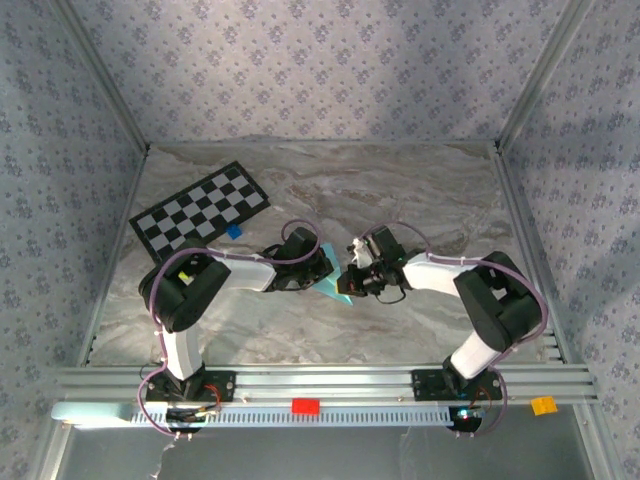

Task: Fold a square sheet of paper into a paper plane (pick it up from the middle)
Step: Fourth fold the wing at the center of the table.

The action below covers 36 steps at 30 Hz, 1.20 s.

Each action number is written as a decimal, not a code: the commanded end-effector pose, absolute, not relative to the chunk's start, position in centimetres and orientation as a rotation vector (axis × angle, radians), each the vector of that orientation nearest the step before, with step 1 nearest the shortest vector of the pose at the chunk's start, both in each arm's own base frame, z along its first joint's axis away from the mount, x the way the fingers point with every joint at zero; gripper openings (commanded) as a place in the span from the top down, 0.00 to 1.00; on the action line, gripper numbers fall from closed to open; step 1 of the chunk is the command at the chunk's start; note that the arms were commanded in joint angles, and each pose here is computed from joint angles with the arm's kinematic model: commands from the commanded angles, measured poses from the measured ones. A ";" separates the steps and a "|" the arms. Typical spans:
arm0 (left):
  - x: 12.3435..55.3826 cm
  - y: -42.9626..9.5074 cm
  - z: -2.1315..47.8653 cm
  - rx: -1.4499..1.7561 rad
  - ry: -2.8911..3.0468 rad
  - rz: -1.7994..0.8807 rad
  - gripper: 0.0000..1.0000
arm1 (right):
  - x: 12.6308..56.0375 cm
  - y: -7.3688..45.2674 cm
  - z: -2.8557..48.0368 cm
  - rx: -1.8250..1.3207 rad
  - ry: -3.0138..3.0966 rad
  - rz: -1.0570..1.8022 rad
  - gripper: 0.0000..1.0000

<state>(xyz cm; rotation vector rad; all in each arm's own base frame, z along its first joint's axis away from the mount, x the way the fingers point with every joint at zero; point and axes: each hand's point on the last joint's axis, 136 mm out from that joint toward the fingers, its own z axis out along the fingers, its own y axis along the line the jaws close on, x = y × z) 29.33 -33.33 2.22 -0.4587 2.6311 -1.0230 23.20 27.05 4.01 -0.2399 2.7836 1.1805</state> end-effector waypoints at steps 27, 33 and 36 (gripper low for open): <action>28.5 -30.7 -0.6 -0.533 2.688 -0.879 1.00 | 18.4 22.8 0.5 -0.075 2.888 1.169 0.96; 28.5 -30.9 -0.3 -0.529 2.683 -0.890 1.00 | 18.3 22.5 1.5 -0.066 2.871 1.190 0.96; 28.5 -30.9 -0.2 -0.524 2.680 -0.895 1.00 | 19.0 23.6 4.5 -0.125 2.786 1.285 0.96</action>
